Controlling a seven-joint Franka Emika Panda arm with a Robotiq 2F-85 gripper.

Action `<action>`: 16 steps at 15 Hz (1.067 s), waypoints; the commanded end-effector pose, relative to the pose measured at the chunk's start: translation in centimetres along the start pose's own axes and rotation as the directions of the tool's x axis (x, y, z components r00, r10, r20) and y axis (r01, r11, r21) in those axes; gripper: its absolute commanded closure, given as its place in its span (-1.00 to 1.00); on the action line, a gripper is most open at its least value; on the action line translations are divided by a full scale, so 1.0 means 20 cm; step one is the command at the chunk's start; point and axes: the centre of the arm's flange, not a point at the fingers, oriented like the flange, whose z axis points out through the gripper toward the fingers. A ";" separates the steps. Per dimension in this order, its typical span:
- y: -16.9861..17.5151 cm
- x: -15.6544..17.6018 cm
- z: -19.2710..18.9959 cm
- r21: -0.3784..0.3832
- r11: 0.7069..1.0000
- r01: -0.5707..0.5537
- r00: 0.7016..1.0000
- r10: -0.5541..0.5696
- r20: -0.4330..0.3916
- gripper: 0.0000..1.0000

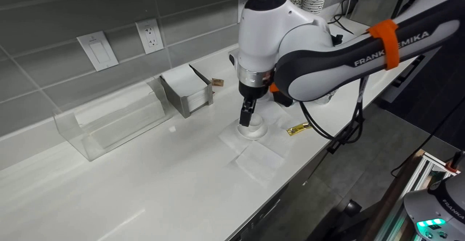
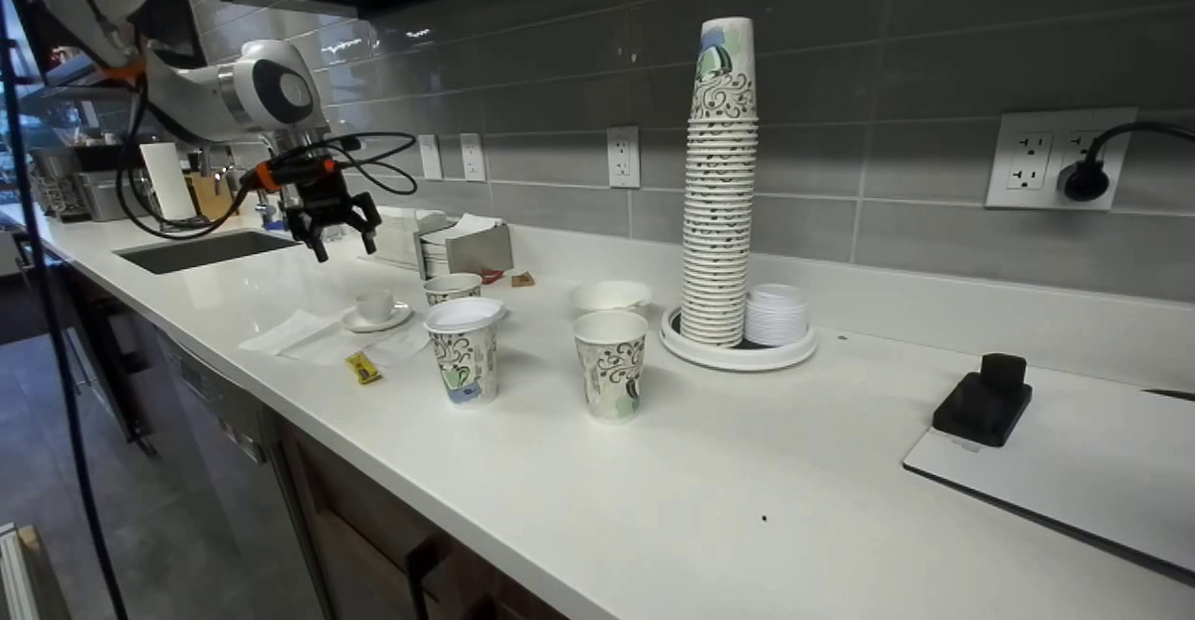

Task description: Take the tea cup off of the plate

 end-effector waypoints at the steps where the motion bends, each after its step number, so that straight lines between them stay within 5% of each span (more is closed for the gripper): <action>1: -0.01 0.04 0.03 0.006 1.000 0.003 1.000 -0.003 0.002 -1.00; 4: -0.01 0.11 0.09 0.016 1.000 0.001 1.000 -0.001 0.011 -1.00; 8: 0.03 0.16 0.17 0.022 0.999 0.048 0.995 -0.046 -0.089 -1.00; 13: 0.12 0.18 0.27 0.005 1.000 0.026 0.998 -0.025 -0.051 -1.00; 16: 0.15 0.18 0.34 0.011 1.000 -0.006 1.000 0.006 -0.028 -0.64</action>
